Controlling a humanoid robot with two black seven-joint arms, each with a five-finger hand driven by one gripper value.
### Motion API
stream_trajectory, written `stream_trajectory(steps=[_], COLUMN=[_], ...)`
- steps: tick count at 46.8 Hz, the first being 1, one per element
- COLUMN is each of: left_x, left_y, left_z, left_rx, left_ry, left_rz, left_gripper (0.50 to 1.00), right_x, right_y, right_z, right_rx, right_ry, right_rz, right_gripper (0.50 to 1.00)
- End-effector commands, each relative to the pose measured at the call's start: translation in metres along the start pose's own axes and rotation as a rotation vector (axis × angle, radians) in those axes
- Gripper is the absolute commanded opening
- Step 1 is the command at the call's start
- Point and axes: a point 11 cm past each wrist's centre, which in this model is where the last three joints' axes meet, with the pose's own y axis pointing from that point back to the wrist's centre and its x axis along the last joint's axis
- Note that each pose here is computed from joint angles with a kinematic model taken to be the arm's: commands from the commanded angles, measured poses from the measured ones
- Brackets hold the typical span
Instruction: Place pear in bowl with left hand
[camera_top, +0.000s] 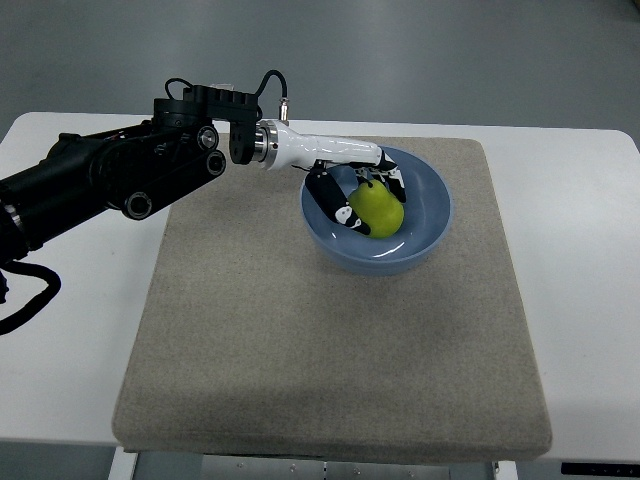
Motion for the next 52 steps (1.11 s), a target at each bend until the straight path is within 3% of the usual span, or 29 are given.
stream_trajectory(steps=[1,3,7,8,10,15,36,52], left_x=[-0.002,-0.001,-0.002,-0.002,-0.001,-0.001,0.004,0.043], left_y=[0.000,0.000,-0.001,-0.001,-0.001,-0.001,0.000,0.021], left_z=[-0.001,-0.001,0.000,0.000,0.000,0.000,0.003,0.002], left_rx=[0.001,0.001,0.000,0.000,-0.001,-0.002,-0.013,-0.017], left_ry=[0.003,0.005,0.004,0.004,0.005,0.005,0.013,0.035], left_rz=[-0.003,-0.001,0.000,0.000,0.002,0.004,0.021,0.140], left_gripper=[0.722,0.765,0.776,0.793,0.878,0.953,0.962,0.962], right_x=[0.000,0.000,0.000,0.000,0.000,0.000,0.000,0.000], right_y=[0.000,0.000,0.000,0.000,0.000,0.000,0.000,0.000], right_z=[0.000,0.000,0.000,0.000,0.000,0.000,0.000,0.000], right_rx=[0.000,0.000,0.001,0.000,0.001,0.000,0.000,0.000], right_ry=[0.000,0.000,0.000,0.000,0.000,0.000,0.000,0.000], right_rz=[0.000,0.000,0.000,0.000,-0.001,0.000,0.000,0.000], right_gripper=[0.926,0.926,0.926,0.926,0.926,0.926,0.926,0.926])
